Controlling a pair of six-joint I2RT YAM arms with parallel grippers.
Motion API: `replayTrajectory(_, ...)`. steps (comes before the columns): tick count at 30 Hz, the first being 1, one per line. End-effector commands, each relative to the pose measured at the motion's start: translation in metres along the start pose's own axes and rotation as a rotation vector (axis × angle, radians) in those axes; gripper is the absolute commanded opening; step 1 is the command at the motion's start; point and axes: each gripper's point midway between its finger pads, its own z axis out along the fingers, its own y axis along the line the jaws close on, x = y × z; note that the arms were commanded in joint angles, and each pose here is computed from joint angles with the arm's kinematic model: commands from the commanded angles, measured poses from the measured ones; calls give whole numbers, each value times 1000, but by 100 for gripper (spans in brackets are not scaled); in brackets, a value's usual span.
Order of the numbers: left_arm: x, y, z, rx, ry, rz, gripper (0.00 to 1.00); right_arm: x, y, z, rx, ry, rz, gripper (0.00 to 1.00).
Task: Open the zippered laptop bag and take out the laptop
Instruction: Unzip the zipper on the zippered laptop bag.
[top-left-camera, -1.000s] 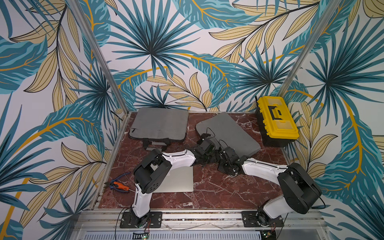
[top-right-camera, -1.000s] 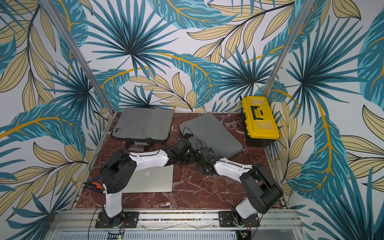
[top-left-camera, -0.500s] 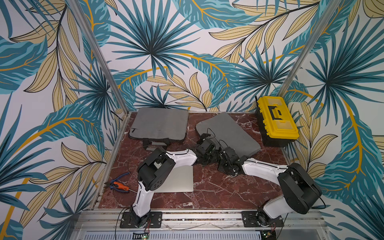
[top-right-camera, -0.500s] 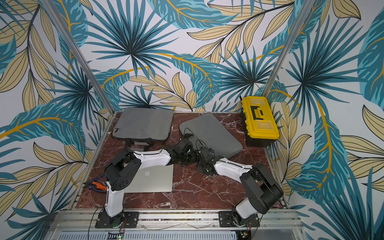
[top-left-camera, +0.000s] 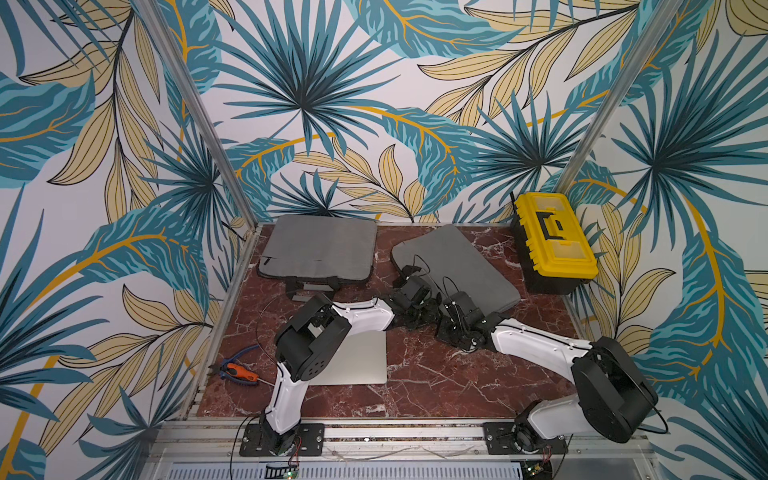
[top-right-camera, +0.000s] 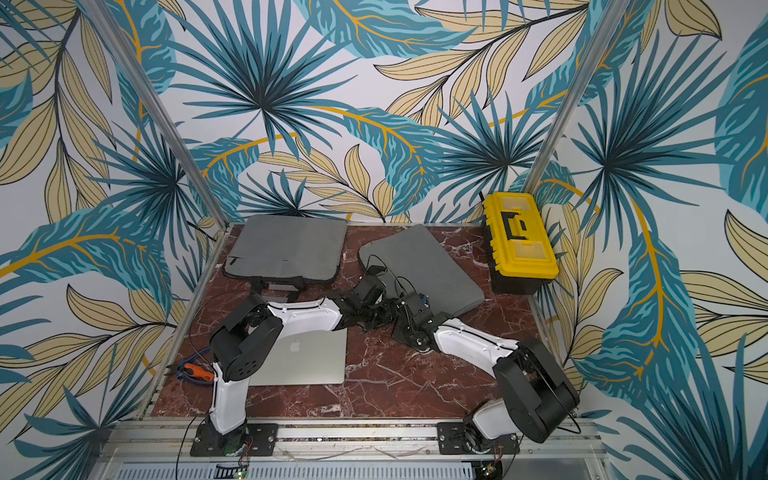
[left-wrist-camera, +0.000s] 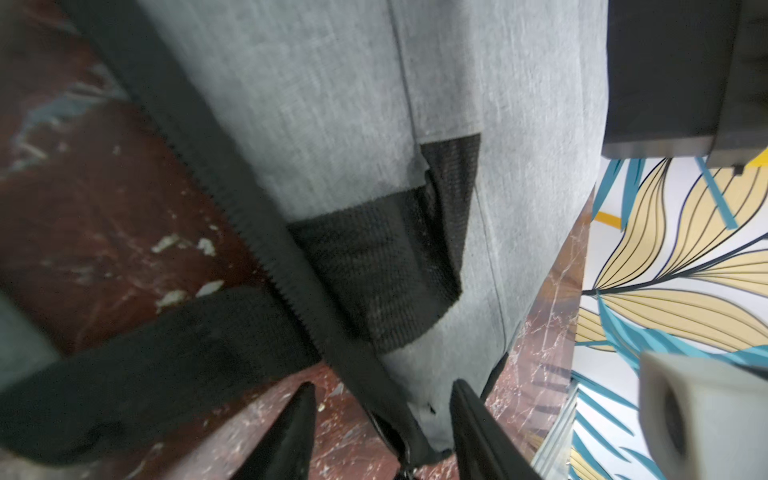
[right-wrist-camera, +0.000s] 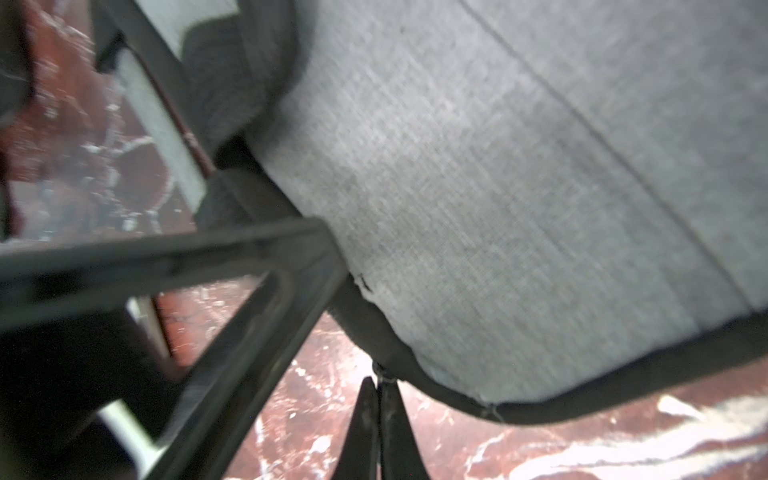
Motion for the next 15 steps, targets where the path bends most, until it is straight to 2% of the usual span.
replayTrajectory(1,-8,-12,3,49,-9,-18,52,5,2,-5,-16,15,12,0)
replayTrajectory(7,-4,-17,7,79,17,-19,41,4,11,-7,-56,21,15,0)
replayTrajectory(15,-6,-17,2,78,1,-19,9,4,-4,-10,10,9,5,0)
